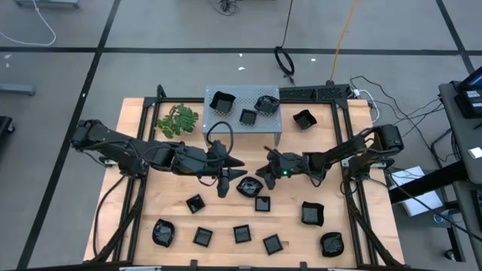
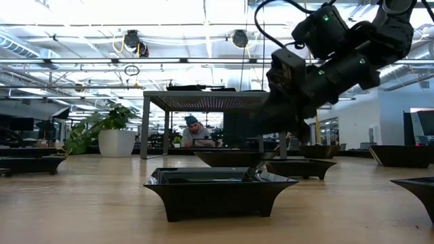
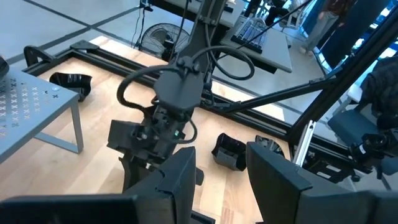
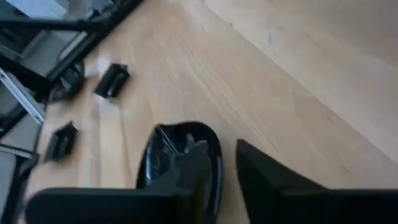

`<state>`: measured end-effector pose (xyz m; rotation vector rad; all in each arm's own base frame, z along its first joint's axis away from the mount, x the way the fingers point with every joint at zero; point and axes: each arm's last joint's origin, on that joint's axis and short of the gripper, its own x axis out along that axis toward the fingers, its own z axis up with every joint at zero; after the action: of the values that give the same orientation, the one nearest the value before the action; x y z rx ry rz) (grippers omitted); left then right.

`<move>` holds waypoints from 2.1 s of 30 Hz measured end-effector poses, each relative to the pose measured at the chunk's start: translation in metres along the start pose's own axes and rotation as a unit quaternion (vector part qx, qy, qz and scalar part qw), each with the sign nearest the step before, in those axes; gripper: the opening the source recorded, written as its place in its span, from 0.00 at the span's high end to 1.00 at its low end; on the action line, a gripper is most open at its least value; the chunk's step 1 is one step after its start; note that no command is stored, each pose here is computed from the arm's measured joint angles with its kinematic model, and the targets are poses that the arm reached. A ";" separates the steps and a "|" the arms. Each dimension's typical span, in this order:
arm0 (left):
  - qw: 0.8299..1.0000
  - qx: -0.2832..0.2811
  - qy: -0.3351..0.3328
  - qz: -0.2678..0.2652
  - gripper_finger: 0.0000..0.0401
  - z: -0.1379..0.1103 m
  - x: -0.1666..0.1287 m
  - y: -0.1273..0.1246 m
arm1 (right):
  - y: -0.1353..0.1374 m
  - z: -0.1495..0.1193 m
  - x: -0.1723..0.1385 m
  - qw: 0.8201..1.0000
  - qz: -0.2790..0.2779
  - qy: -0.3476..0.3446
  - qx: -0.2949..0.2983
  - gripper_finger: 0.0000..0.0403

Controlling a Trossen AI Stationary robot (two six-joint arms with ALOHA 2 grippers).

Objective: Pick & Place Mini shaped plates
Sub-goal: Stack the black leaf-shaped plate on top of the black leaf-shaped plate on the shelf

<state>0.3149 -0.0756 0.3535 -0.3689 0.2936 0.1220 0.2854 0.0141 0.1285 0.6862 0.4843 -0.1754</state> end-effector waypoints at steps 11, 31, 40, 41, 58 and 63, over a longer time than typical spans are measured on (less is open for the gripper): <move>1.000 -0.002 -0.003 0.005 0.64 0.002 0.001 0.003 | -0.004 -0.010 0.007 0.996 0.009 0.031 -0.082 0.50; 0.999 -0.012 -0.013 0.030 0.64 0.010 0.005 0.019 | -0.006 -0.027 0.047 0.993 0.024 0.072 -0.094 0.73; 0.999 -0.018 -0.024 0.024 0.64 0.014 0.001 0.018 | 0.000 -0.021 0.040 0.992 0.043 0.080 -0.084 0.98; 0.999 -0.019 -0.027 0.023 0.64 0.015 -0.002 0.019 | 0.002 -0.017 0.037 0.993 0.046 0.075 -0.083 0.98; 0.990 0.035 -0.139 0.002 0.64 0.058 -0.069 0.022 | 0.018 0.096 -0.055 0.973 -0.018 -0.209 -0.096 1.00; 0.987 0.055 -0.153 0.001 0.64 0.063 -0.081 0.023 | -0.007 0.122 -0.092 0.963 -0.088 -0.237 -0.092 1.00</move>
<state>0.2501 -0.0364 0.4264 -0.2356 -0.0034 0.1611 0.2479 -0.0698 0.2510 0.3979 0.0975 -0.4448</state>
